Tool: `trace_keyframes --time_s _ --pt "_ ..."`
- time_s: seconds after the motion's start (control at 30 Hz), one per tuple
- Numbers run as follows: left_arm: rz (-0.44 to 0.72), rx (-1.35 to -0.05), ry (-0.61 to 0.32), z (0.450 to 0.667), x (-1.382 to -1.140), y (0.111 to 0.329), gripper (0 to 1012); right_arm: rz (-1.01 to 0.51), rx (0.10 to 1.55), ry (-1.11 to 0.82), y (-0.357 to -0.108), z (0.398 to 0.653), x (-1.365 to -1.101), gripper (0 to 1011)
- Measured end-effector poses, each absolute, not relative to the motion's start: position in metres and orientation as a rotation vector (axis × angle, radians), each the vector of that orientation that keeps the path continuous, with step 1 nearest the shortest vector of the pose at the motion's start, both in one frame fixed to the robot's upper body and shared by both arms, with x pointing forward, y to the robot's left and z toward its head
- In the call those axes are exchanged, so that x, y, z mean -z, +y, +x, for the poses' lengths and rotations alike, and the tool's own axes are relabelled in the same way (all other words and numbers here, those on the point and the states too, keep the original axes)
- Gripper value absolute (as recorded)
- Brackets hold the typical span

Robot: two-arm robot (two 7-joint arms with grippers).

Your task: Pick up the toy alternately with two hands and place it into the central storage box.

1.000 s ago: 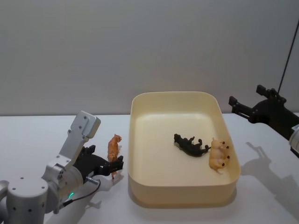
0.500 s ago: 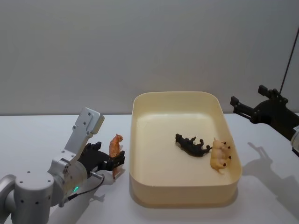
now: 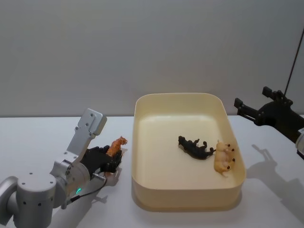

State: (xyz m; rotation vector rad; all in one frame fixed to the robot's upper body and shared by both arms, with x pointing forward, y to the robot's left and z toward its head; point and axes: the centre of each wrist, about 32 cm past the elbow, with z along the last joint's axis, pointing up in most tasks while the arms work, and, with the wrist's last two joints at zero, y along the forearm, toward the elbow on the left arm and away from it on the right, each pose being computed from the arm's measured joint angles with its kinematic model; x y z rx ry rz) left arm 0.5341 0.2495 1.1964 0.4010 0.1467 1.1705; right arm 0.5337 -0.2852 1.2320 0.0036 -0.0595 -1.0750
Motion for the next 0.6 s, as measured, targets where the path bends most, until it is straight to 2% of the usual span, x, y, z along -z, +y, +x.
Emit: trace_keyframes --time_s 0.1,0.13,0.43,0.6 --pt "0.401 -1.17 0.146 0.535 -1.196 0.249 308 0.004 1.075 -0.06 -0.285 0.534 -1.232 1001" --pt "0.401 -1.17 0.146 0.535 -1.196 0.249 300 0.004 1.075 -0.06 -0.285 0.534 -1.232 1001" --pt "0.421 -1.178 0.124 0.536 -1.201 0.25 300 0.004 1.075 -0.059 -0.285 0.534 -1.232 1001" --pt "0.442 -1.199 0.08 0.537 -1.212 0.251 300 0.004 1.075 -0.059 -0.285 0.534 -1.232 1001"
